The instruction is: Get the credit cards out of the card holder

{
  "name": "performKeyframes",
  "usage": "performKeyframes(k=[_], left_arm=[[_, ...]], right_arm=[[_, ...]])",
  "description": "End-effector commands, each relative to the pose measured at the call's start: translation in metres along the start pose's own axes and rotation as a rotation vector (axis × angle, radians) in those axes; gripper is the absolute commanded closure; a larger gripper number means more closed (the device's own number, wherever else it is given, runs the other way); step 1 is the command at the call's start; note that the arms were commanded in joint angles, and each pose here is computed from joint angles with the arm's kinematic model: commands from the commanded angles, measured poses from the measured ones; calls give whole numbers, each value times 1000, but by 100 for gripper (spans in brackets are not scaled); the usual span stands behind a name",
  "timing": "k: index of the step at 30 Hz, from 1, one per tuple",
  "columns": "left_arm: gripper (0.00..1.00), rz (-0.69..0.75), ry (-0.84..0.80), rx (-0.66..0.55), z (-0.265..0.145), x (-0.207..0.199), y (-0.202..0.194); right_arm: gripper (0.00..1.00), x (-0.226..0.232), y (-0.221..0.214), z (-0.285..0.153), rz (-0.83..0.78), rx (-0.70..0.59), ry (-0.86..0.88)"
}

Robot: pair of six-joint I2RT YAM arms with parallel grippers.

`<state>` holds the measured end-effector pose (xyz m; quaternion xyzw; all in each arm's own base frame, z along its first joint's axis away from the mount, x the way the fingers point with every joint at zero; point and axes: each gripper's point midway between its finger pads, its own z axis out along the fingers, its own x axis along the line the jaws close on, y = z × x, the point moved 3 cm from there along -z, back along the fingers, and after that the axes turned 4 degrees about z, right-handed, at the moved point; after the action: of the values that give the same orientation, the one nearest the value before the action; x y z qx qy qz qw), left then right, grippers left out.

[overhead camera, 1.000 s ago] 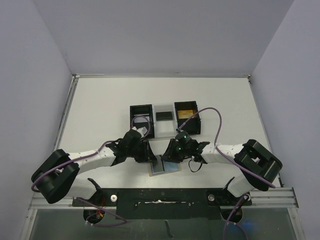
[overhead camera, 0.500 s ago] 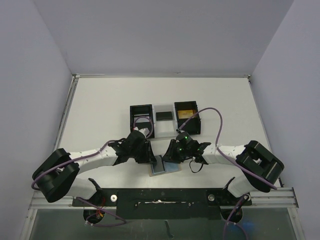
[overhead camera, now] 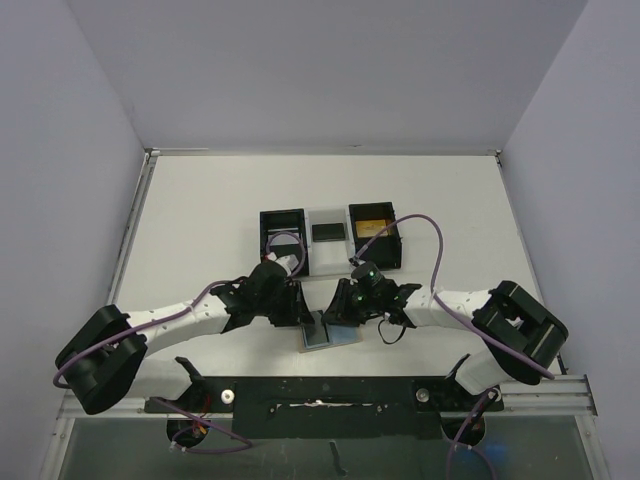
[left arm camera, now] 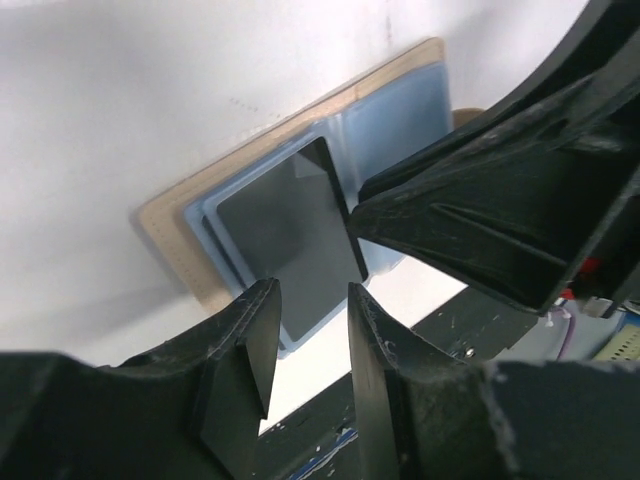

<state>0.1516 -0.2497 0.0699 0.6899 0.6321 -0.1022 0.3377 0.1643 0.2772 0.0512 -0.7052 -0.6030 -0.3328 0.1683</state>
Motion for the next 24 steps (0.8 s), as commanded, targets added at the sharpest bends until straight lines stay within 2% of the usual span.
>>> performKeyframes(k=[1, 6, 13, 18, 24], left_arm=[[69, 14, -82, -52, 1, -19, 13], [70, 12, 12, 10, 10, 1, 0], [71, 9, 31, 28, 14, 9, -8], [78, 10, 60, 43, 19, 8, -5], [83, 13, 82, 53, 19, 14, -9]], right_arm=[[76, 17, 4, 0, -17, -7, 54], [76, 13, 1, 2, -8, 13, 42], [76, 11, -2, 5, 0, 31, 40], [77, 17, -3, 6, 5, 40, 85], [89, 20, -3, 5, 23, 35, 131]])
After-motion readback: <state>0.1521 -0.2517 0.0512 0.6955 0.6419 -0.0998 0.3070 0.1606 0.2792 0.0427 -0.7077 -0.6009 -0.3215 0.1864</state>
